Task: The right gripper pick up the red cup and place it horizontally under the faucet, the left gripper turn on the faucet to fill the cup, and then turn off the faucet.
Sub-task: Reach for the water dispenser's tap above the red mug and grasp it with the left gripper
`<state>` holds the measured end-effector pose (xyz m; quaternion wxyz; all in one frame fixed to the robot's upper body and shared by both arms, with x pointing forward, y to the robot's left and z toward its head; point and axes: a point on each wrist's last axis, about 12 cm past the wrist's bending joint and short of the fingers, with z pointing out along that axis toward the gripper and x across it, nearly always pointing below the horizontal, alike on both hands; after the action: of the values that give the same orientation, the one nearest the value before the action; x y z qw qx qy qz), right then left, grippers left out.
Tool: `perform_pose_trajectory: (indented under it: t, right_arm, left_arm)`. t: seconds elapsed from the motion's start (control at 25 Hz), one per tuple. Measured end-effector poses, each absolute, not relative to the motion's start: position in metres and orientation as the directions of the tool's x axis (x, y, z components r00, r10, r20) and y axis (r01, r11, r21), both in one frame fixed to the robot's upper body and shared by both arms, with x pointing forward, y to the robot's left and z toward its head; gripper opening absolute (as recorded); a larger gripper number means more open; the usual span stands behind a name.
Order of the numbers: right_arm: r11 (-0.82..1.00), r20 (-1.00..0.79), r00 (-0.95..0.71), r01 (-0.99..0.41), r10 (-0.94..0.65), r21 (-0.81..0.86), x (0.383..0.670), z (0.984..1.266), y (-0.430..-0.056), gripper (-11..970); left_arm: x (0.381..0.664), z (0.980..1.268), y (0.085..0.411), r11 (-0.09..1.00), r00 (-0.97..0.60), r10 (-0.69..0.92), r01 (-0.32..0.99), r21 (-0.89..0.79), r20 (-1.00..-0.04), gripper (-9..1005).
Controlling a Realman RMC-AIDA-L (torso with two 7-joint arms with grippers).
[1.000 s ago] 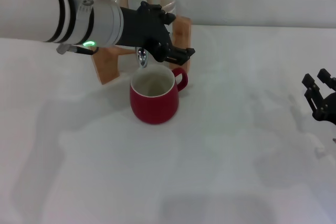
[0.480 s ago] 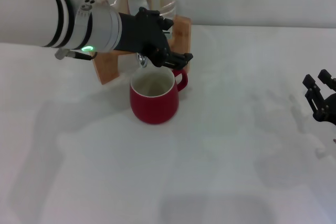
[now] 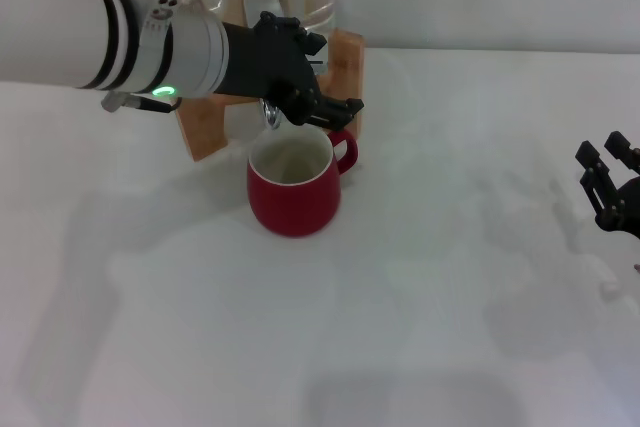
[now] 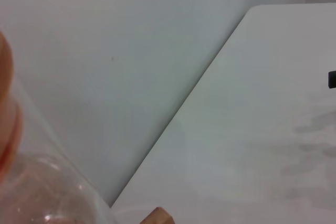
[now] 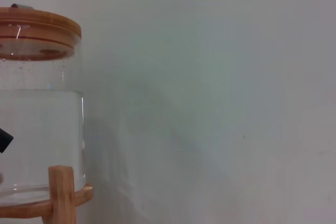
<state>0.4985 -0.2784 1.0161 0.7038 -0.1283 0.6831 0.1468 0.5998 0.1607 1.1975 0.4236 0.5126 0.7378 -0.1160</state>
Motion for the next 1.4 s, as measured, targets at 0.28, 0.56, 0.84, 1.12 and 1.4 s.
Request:
perform_pose_trajectory:
  t: [0.28, 0.56, 0.84, 1.12, 1.4]
  right_arm:
    - [0.924, -0.999, 0.023, -0.382, 0.031, 0.020, 0.498, 1.016, -0.278, 330]
    - [0.923, -0.999, 0.022, -0.383, 0.032, 0.021, 0.498, 1.016, -0.278, 330]
    - [0.921, -0.999, 0.019, -0.390, 0.031, 0.021, 0.497, 1.015, -0.277, 330]
    - [0.920, -0.999, 0.019, -0.391, 0.030, 0.021, 0.497, 1.015, -0.277, 330]
    - [0.920, -0.999, 0.020, -0.392, 0.030, 0.020, 0.497, 1.015, -0.277, 330]
  left_arm:
    - [0.603, 1.196, 0.157, 0.432, -0.107, 0.668, 0.861, 0.267, -0.736, 873]
    - [0.606, 1.194, 0.155, 0.418, -0.094, 0.678, 0.865, 0.277, -0.729, 873]
    - [0.608, 1.192, 0.154, 0.419, -0.093, 0.678, 0.864, 0.280, -0.729, 873]
    - [0.606, 1.188, 0.149, 0.397, -0.085, 0.690, 0.874, 0.279, -0.718, 874]
    - [0.605, 1.189, 0.149, 0.398, -0.082, 0.690, 0.873, 0.281, -0.720, 874]
